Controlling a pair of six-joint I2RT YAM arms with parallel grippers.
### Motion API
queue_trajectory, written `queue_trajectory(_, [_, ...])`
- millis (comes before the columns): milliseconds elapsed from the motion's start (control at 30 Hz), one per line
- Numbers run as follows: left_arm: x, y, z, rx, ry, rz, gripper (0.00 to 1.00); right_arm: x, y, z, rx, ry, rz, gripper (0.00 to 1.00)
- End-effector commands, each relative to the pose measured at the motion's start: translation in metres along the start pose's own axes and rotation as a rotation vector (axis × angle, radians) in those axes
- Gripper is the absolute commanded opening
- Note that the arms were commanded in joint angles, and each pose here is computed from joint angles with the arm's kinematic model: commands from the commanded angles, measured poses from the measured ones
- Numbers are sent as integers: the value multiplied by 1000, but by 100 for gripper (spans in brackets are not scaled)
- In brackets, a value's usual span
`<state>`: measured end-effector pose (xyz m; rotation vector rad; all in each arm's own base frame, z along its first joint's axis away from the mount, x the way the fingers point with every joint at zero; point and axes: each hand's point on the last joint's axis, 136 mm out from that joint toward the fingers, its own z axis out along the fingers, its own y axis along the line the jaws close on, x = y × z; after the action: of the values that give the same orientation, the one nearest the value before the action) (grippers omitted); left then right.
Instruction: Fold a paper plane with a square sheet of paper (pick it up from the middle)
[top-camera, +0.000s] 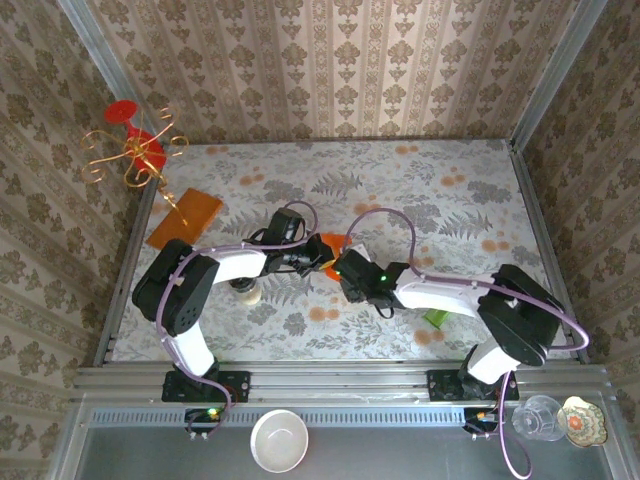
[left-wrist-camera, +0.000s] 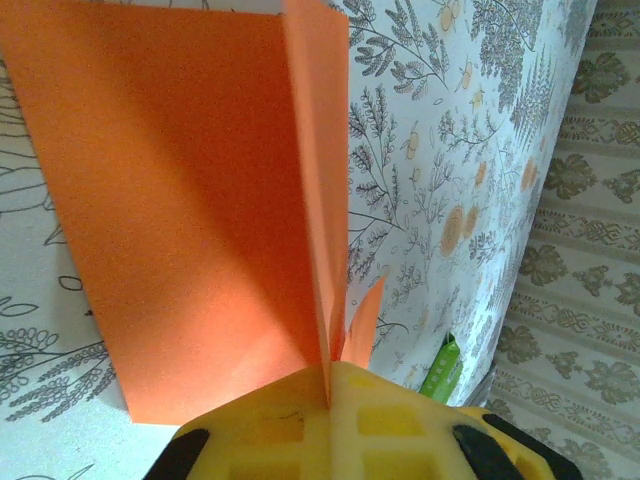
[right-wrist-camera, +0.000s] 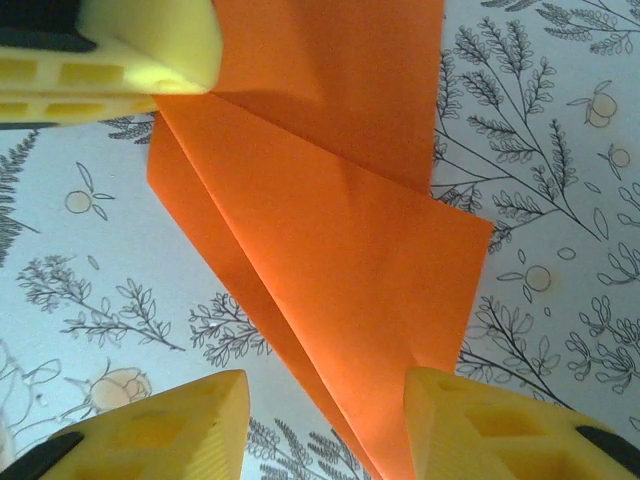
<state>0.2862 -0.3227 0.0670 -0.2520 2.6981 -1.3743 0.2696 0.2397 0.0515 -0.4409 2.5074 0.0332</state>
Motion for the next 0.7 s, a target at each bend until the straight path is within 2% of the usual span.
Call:
queue_trajectory(0, [-5, -14, -8, 14, -19, 30, 3, -9, -7, 4, 92, -24, -29, 47])
queue_trajectory(433, [-4, -15, -9, 12, -15, 30, 4, -12, -6, 21, 138, -18, -88, 43])
queue_trajectory(667, [-4, -16, -10, 13, -15, 29, 3, -7, -3, 26, 127, -9, -103, 37])
